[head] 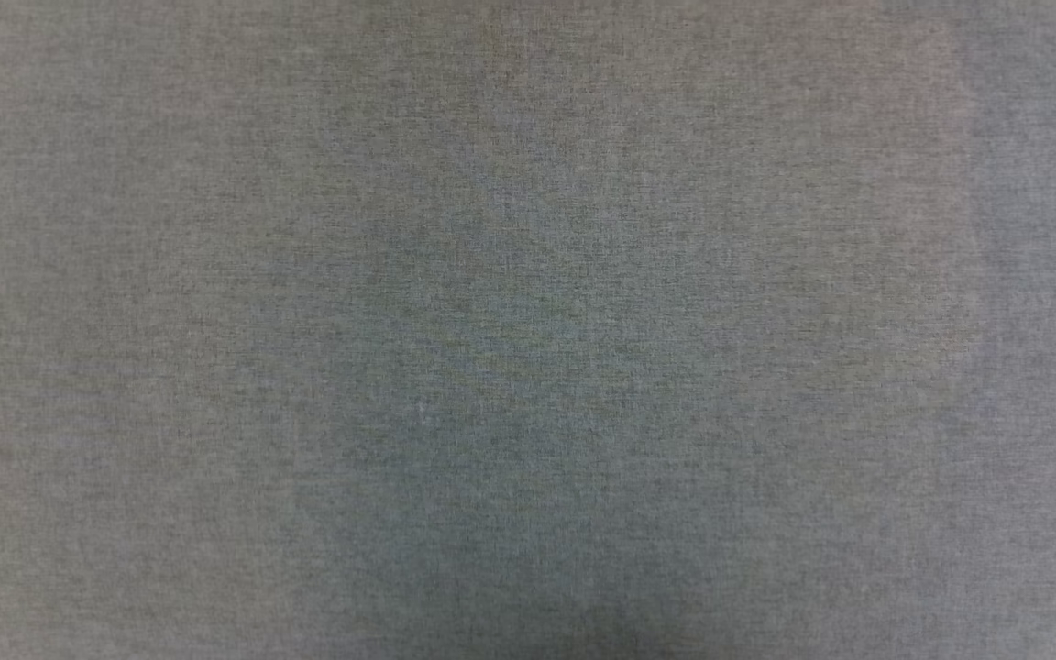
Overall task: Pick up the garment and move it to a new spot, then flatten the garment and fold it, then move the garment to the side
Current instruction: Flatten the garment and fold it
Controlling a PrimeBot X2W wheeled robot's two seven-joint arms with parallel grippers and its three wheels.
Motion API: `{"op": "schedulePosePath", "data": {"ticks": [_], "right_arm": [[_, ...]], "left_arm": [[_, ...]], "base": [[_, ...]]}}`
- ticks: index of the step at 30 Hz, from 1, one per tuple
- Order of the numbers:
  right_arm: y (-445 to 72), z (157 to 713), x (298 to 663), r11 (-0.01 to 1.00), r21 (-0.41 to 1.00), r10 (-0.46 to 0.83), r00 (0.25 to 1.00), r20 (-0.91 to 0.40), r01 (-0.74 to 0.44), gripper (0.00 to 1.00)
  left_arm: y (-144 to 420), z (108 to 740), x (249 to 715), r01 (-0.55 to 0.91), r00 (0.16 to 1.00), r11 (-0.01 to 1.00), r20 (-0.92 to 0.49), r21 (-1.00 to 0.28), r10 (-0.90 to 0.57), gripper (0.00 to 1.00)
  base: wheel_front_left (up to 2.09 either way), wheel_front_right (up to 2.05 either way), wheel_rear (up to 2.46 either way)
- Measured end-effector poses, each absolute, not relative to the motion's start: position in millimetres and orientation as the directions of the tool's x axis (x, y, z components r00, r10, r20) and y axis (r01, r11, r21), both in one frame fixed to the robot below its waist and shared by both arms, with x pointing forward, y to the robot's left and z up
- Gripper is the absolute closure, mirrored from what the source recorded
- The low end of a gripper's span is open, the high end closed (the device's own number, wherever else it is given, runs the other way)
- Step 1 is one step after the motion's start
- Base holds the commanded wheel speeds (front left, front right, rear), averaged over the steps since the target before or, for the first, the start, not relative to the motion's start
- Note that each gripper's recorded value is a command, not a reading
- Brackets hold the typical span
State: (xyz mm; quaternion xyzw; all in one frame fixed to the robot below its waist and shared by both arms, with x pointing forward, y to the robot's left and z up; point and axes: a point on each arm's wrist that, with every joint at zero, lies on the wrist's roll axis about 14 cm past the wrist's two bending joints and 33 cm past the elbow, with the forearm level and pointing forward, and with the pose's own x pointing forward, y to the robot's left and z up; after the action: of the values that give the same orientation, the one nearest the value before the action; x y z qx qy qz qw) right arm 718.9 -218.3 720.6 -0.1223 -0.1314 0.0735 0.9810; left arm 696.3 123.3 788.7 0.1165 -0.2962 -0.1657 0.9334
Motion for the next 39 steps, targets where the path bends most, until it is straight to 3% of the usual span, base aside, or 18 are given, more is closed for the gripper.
{"op": "schedulePosePath", "data": {"ticks": [7, 15, 30, 39], "right_arm": [[-200, 624, 714, 0.955, -0.210, 0.231, 0.970, 0.081, -0.210, 1.00], [-187, 545, 663, 0.942, -0.152, 0.290, 0.954, -0.073, -0.298, 1.00], [-190, 451, 495, 0.909, -0.029, 0.385, 0.865, -0.322, -0.416, 1.00], [-206, 418, 402, 0.926, 0.089, 0.369, 0.831, -0.416, -0.367, 1.00]], "left_arm": [[120, 696, 704, 0.308, 0.841, 0.910, 0.369, 0.278, -0.397, 1.00], [123, 600, 664, 0.369, 0.896, 0.912, 0.191, 0.177, -0.400, 1.00], [146, 479, 487, 0.348, 0.934, 0.937, -0.085, -0.006, -0.348, 1.00], [152, 446, 384, 0.268, 0.933, 0.954, -0.213, -0.132, -0.292, 1.00]], "base": [[0.00, 0.00, 0.00], [0.00, 0.00, 0.00], [0.00, 0.00, 0.00], [0.00, 0.00, 0.00]]}}
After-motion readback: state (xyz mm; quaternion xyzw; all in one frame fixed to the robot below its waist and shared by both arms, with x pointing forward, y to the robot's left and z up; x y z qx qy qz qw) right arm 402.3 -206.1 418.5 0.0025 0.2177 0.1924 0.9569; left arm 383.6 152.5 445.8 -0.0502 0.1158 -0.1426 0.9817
